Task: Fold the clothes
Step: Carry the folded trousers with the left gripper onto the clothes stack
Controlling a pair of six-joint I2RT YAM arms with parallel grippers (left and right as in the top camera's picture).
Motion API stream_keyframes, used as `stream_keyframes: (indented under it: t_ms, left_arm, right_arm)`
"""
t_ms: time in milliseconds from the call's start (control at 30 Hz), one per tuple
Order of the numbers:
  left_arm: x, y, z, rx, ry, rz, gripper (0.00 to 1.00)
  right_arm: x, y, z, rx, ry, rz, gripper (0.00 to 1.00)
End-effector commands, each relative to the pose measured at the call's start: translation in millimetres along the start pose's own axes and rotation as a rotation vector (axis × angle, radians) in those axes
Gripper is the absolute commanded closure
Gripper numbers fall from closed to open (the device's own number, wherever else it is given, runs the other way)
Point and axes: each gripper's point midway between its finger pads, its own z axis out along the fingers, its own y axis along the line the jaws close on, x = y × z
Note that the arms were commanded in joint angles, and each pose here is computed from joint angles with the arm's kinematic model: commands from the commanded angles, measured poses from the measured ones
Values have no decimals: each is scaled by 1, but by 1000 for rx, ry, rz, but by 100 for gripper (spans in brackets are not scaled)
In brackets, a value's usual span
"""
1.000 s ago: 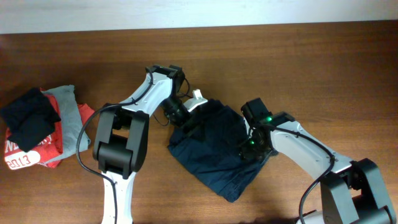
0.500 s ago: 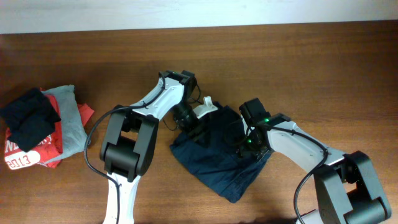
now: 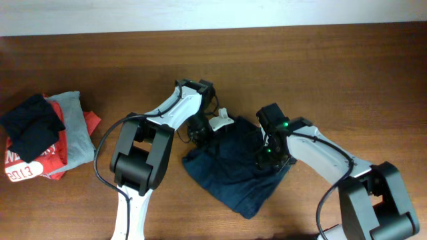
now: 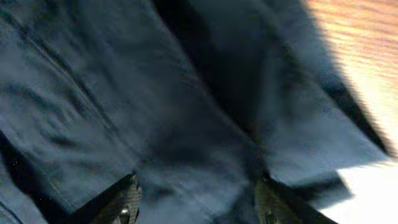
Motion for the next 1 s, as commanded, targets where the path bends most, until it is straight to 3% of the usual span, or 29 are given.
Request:
stream_keyframes:
  t_ms: [0,133,267,533,967]
  left_arm:
    - [4,40,-38,-257,-3,-117,99]
    - [6,46,-94,-357,-130,-170,99]
    - [35,49,-192,-500,-357,-282,99]
    - [109,74,-302,-680,-648,-499,100]
    - [205,129,-346,-758,-769,-809,99]
  right_arm:
    - [-30,-13,-57,81,-162,16,35]
    - [-34,-28,-106,142,-235,39,32]
    - [-31,-51,-144,144,-311,86,29]
    - [-20,-71,-150,163,-296,109,29]
    - [-19,-69,-149,153,-287,81,29]
